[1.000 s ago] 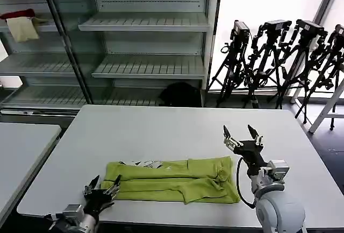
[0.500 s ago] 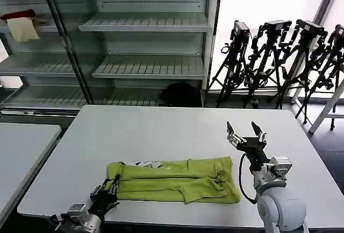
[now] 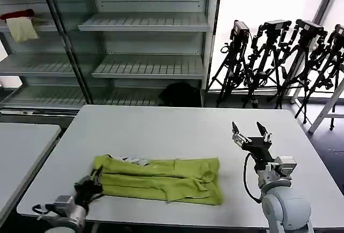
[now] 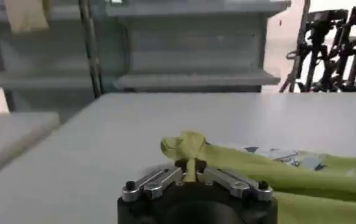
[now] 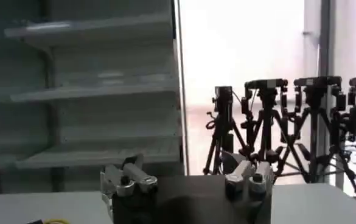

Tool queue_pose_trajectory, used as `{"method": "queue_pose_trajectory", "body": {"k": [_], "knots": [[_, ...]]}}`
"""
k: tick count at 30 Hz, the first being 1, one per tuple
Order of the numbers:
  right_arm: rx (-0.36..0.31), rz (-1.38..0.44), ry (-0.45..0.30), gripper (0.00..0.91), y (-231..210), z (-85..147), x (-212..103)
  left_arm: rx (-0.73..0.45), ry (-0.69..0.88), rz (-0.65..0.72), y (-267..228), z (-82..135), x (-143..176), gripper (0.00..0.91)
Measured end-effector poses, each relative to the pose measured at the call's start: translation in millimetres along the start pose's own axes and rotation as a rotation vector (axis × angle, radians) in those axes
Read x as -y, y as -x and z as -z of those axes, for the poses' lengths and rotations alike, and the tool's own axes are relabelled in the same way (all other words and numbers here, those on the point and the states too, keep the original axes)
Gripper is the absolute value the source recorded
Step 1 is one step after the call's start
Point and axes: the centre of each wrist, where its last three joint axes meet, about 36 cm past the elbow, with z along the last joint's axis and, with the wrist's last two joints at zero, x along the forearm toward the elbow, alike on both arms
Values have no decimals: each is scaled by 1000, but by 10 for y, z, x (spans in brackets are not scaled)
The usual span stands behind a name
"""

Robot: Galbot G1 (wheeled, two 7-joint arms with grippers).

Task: Fold and organize the clothes.

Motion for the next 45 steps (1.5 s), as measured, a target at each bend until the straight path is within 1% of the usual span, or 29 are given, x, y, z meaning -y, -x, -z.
{"method": "queue_pose_trajectory", "body": {"k": [4, 8, 11, 15, 18, 21, 29, 30, 33, 38, 45], "knots": [[-15, -7, 4, 907, 19, -52, 24, 18, 140, 61, 36, 92, -483, 0], [-30, -13, 2, 907, 21, -95, 49, 35, 254, 110, 41, 262, -828, 0], [-35, -19, -4, 907, 11, -107, 76, 47, 312, 132, 28, 375, -961, 0], [-42, -26, -3, 907, -7, -119, 107, 68, 364, 142, -33, 497, -948, 0], [-47, -28, -3, 907, -20, -133, 119, 85, 379, 129, -100, 530, -805, 0], [-57, -29, -1, 907, -35, -160, 123, 96, 374, 99, -161, 519, -573, 0], [-72, -36, 10, 907, -61, -203, 162, 121, 327, -16, -228, 517, 165, 0], [-73, -37, 10, 907, -64, -206, 170, 122, 318, -32, -232, 515, 248, 10], [-77, -41, 11, 907, -69, -218, 193, 117, 294, -79, -244, 501, 476, 0], [-83, -42, 13, 907, -65, -234, 200, 102, 256, -141, -254, 468, 774, 0], [-86, -36, 16, 907, -32, -237, 171, 61, 210, -199, -225, 402, 1075, 10]]}}
